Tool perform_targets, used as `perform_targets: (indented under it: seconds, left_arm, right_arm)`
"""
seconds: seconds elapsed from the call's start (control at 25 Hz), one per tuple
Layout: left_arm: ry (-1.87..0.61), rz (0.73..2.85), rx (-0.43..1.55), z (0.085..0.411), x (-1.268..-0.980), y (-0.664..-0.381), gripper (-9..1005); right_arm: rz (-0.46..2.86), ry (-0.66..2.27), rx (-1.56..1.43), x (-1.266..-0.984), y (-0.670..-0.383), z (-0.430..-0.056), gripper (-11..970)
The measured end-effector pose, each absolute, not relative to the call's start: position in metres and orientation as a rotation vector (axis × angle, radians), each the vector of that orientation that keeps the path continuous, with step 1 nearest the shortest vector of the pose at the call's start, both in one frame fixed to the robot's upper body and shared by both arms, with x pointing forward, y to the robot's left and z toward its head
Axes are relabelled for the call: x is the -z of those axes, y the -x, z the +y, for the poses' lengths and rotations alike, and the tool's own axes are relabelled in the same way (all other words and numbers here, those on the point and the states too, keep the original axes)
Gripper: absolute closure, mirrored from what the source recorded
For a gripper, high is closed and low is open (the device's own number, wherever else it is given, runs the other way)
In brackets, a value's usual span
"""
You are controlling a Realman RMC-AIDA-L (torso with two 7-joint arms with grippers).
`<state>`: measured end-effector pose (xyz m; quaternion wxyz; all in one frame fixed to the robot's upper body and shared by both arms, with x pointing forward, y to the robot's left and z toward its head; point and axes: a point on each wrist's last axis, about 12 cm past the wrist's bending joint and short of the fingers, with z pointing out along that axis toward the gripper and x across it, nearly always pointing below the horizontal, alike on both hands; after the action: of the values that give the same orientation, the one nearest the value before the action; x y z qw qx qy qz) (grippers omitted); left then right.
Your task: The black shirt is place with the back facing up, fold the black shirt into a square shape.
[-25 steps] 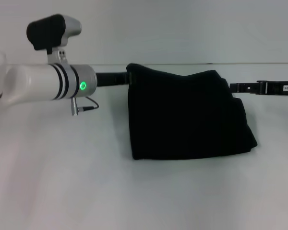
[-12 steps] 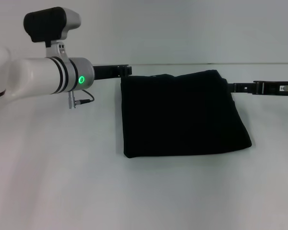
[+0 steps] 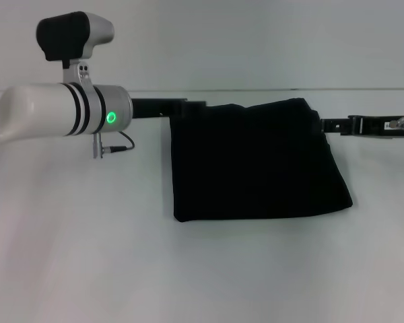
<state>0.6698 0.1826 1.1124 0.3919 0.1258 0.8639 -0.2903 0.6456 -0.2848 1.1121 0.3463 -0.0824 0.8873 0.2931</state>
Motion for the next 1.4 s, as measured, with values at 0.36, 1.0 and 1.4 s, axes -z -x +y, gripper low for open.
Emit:
perform_targets:
  seconds: [0.36, 1.0, 1.4]
  left_arm:
    - [-0.562, 2.113, 0.863, 0.167, -1.112, -0.644, 153]
    - [-0.619, 2.108, 0.834, 0.163, -1.108, -0.641, 90]
    - [-0.599, 2.112, 0.819, 0.166, -1.106, -0.642, 92]
  right_arm:
    - [2.359, 0.137, -0.82, -1.099, -0.645, -0.266, 64]
    - [2.312, 0.127, -0.753, -1.108, -0.66, -0.254, 64]
    - [2.268, 0.194, -0.713, -1.119, -0.657, -0.273, 80]
